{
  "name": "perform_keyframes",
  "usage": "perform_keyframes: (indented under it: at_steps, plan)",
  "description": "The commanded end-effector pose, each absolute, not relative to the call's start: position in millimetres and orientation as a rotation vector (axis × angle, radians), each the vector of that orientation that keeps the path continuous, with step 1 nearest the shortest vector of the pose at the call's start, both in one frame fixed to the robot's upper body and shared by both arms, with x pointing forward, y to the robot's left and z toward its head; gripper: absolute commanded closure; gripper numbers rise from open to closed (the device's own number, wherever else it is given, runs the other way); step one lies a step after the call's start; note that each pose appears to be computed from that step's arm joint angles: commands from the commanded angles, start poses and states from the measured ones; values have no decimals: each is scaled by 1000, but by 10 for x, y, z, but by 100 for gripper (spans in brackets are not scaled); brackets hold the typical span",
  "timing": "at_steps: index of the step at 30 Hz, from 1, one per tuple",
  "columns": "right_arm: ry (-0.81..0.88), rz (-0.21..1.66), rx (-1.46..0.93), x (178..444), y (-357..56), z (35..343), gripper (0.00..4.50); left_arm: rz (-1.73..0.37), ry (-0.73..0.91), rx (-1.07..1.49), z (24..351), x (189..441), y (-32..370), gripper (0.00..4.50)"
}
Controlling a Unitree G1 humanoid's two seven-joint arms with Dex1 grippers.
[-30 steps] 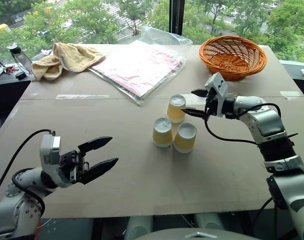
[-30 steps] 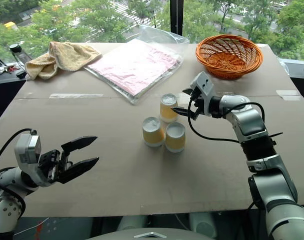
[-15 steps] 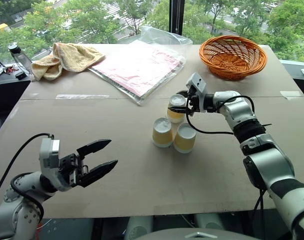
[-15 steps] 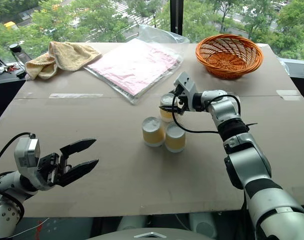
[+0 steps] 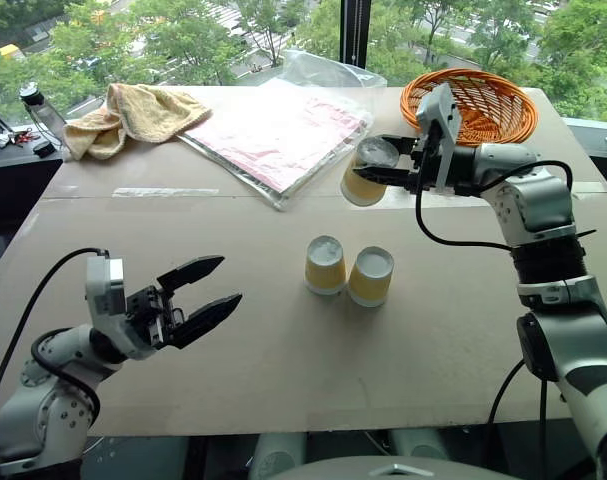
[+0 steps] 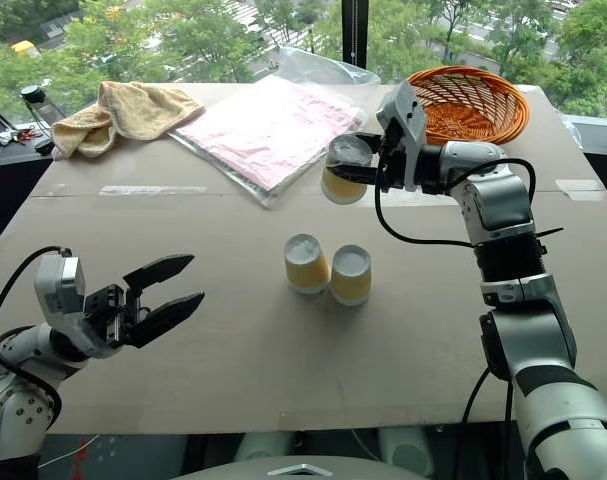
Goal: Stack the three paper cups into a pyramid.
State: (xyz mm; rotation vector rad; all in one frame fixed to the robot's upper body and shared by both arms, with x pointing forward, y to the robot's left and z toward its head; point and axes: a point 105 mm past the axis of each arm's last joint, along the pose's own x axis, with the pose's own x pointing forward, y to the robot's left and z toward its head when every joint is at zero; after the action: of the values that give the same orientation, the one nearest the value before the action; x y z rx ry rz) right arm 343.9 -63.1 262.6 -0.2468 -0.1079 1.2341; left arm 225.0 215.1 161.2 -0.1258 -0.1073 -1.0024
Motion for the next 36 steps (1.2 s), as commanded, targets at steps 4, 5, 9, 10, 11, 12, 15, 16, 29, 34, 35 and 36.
perform_keyframes:
  at_steps: [4, 5, 9, 10, 11, 12, 15, 16, 29, 34, 35, 36]
  plan:
    - [-52, 1270, -270, 2902, -592, 2724, 250, -1062, -151, -146, 1736, 2225, 2157, 0]
    - [-41, 1276, -273, 2846, -559, 2699, 250, -1077, -159, -157, 1751, 2218, 2163, 0]
    - [-6, 1267, -290, 2755, -436, 2554, 250, -1100, -194, -179, 1855, 2292, 2218, 0]
    - [0, 1260, -290, 2756, -418, 2529, 250, -1109, -193, -175, 1872, 2305, 2228, 0]
    - [4, 1254, -292, 2756, -403, 2508, 250, -1117, -189, -167, 1880, 2313, 2241, 0]
    - [6, 1253, -294, 2748, -387, 2489, 250, -1120, -188, -162, 1897, 2329, 2260, 0]
    - [14, 1244, -300, 2749, -356, 2444, 250, -1129, -194, -147, 1952, 2373, 2289, 0]
    - [18, 1239, -305, 2754, -353, 2428, 250, -1135, -195, -144, 1966, 2379, 2286, 0]
    - [64, 1258, -330, 2698, -294, 2359, 250, -1155, -220, -156, 2085, 2395, 2248, 0]
    - [106, 1282, -341, 2681, -300, 2251, 150, -1152, -219, -162, 2068, 2393, 2236, 0]
    - [97, 1285, -339, 2677, -298, 2261, 119, -1152, -219, -165, 2059, 2397, 2228, 0]
    - [91, 1286, -337, 2675, -297, 2270, 74, -1151, -219, -167, 2054, 2400, 2222, 0]
